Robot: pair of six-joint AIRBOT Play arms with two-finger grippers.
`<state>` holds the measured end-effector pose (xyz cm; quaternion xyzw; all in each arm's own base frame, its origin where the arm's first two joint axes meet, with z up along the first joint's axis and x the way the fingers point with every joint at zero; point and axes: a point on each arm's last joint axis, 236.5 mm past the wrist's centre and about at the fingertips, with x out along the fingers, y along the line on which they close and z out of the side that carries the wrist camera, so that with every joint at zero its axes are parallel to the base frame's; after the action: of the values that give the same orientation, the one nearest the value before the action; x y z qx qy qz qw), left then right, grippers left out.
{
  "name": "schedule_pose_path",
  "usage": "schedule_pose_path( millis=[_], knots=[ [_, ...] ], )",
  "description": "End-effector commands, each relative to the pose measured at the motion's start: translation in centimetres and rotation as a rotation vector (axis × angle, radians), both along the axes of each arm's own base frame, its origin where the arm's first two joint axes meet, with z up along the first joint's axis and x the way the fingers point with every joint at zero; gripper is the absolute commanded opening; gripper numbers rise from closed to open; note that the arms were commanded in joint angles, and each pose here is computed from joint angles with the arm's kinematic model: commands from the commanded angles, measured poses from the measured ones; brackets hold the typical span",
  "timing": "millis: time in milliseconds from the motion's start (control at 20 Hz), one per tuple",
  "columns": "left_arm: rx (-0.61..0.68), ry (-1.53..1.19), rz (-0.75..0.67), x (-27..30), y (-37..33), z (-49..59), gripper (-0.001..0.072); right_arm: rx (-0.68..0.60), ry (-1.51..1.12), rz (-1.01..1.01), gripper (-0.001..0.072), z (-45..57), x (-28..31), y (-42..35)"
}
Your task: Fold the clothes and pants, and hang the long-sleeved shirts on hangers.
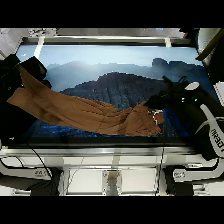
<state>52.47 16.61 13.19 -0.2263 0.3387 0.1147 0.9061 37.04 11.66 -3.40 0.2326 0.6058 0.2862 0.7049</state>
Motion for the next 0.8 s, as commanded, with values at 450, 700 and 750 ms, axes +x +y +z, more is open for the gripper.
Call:
schedule_pose_path(
  millis=[450, 700, 750],
  knots=[
    [0.151, -0.115, -0.056, -1.2, 0.2, 6.1, 0.0011, 0.047, -0.251, 0.014, 0.0013, 9.6, 2.4, 0.3],
    [0.218, -0.287, -0.003, -0.1, 1.1, 11.0, 0.001, -0.15, -0.453, -0.333, 0.0012, 15.0, 8.3, -9.9],
    [0.224, -0.304, 0.003, 0.5, 1.2, 11.0, 0.001, -0.177, -0.454, -0.402, 0.0012, 14.6, 9.2, -11.6]
  ],
)
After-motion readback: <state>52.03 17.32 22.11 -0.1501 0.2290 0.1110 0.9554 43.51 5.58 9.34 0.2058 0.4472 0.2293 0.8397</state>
